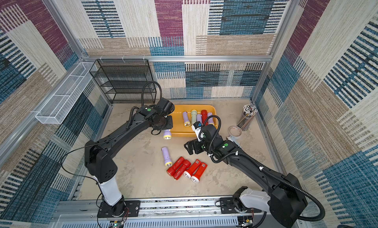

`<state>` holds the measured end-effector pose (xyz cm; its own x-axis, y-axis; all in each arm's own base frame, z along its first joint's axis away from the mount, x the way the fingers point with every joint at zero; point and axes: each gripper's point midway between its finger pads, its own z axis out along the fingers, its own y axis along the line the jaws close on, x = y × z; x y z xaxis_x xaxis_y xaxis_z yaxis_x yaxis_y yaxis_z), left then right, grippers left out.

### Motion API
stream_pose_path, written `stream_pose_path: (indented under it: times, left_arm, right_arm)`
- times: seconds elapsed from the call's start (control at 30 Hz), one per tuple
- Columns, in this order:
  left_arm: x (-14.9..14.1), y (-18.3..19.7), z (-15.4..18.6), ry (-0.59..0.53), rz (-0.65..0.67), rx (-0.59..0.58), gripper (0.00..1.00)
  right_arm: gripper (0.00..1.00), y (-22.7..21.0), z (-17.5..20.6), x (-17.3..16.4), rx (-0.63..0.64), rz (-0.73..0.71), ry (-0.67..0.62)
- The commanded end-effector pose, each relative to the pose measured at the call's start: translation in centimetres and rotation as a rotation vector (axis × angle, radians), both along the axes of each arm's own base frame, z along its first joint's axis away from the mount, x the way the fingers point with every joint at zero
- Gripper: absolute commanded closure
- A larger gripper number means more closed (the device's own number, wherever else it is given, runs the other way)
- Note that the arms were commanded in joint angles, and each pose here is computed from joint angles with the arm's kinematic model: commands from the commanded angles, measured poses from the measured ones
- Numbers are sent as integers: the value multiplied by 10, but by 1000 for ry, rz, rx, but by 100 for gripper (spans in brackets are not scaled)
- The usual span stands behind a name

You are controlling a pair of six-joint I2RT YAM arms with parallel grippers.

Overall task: Put the flashlights into the storage boxes
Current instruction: Place the flashlight at the storage box.

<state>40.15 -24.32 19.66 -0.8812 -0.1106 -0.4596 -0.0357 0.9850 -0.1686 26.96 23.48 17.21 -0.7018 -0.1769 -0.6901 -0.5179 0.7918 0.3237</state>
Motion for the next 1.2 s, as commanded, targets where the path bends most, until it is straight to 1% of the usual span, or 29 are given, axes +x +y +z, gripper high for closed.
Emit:
stream_pose_path:
  times: [0.0,0.1,0.27,0.43,0.6,0.87,0.97,1.07,1.17]
  left_arm:
    - [22,-11,-3,24,-59,6,66]
    - [53,-24,-13,28,-73,-23,66]
    - [99,-34,-50,63,-57,-76,67]
    - [125,-36,-97,115,-28,-139,67]
    - [140,-44,-128,133,-13,-224,67]
    - [156,-58,-148,134,-8,-340,64]
    - [158,-64,-148,133,-19,-379,59]
    - [158,-69,-140,127,-33,-405,53]
    - [156,-70,-125,114,-51,-414,41]
  right_arm:
    - [0,-5,8,5,-9,-36,-26]
    - [0,-8,13,9,-21,-60,-38]
    - [0,-12,16,16,-43,-91,-43]
    - [0,-13,18,23,-63,-110,-39]
    - [0,-14,18,28,-89,-123,-29]
    - [0,-22,15,28,-118,-159,-15]
    - [0,-26,14,28,-128,-171,-12]
    - [0,-27,15,28,-125,-176,-14]
    - [1,-26,18,28,-115,-174,-19]
